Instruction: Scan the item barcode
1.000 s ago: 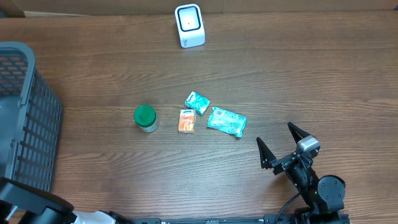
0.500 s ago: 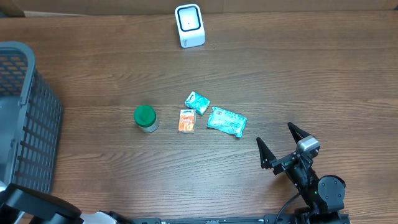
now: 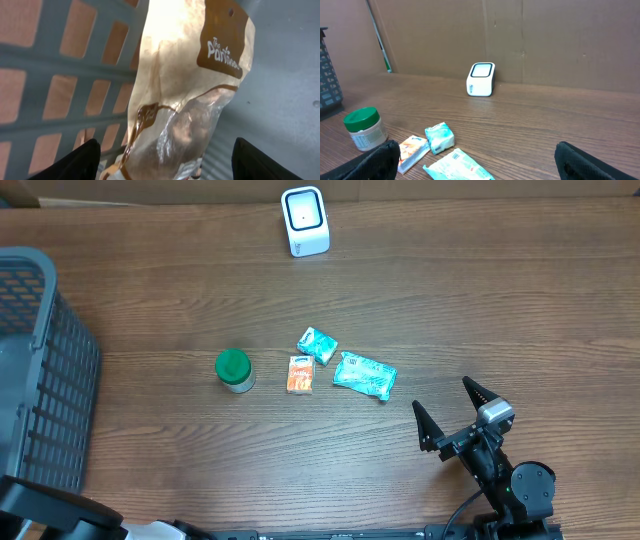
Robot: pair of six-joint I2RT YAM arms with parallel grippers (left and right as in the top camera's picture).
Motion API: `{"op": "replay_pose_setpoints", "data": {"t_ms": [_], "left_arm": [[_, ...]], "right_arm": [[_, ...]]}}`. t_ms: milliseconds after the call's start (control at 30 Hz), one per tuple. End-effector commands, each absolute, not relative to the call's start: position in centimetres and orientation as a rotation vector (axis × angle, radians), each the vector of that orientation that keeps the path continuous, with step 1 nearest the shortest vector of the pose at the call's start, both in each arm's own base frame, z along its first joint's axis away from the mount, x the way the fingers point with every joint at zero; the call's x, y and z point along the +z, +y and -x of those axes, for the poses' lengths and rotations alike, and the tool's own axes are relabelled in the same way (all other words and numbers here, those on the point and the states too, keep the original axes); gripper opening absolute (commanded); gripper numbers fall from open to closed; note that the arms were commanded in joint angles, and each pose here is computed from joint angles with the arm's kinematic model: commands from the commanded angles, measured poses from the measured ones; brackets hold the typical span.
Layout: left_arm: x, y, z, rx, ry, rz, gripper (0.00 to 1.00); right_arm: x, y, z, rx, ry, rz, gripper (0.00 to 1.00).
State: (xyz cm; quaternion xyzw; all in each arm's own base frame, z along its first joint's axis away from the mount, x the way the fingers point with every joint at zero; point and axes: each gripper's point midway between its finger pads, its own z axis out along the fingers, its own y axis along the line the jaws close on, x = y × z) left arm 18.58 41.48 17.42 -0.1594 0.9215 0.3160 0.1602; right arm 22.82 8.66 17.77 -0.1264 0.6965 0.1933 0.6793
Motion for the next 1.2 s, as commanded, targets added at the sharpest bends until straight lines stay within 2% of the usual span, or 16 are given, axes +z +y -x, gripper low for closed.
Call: {"op": "replay_pose_setpoints", "data": {"t_ms": [0,467,767,900,1167], "left_arm": [[16.3,41.9,-18.9,0.87,2.645,0.411,0.67],[15.2,43.4,-18.5,0.872,2.631,0.425,0.66],[11.8,42.0,-18.8,0.678,2.679,0.417,0.57],[10.1,40.8,-19.6,0.562,2.697,0.413,0.55],[10.0,38.9,-22.9,0.537,2.71,0.296,0.52]], "right_arm": [[17.6,8.8,-22.7,0.446,1.559,0.286,1.0],[17.6,8.8,-22.7,0.445,1.559,0.286,1.0],[17.6,8.8,-22.7,0.446,1.559,0.286,1.0],[17.6,8.8,-22.7,0.445,1.559,0.286,1.0],[17.6,8.8,-22.7,0.446,1.559,0.286,1.0]]}}
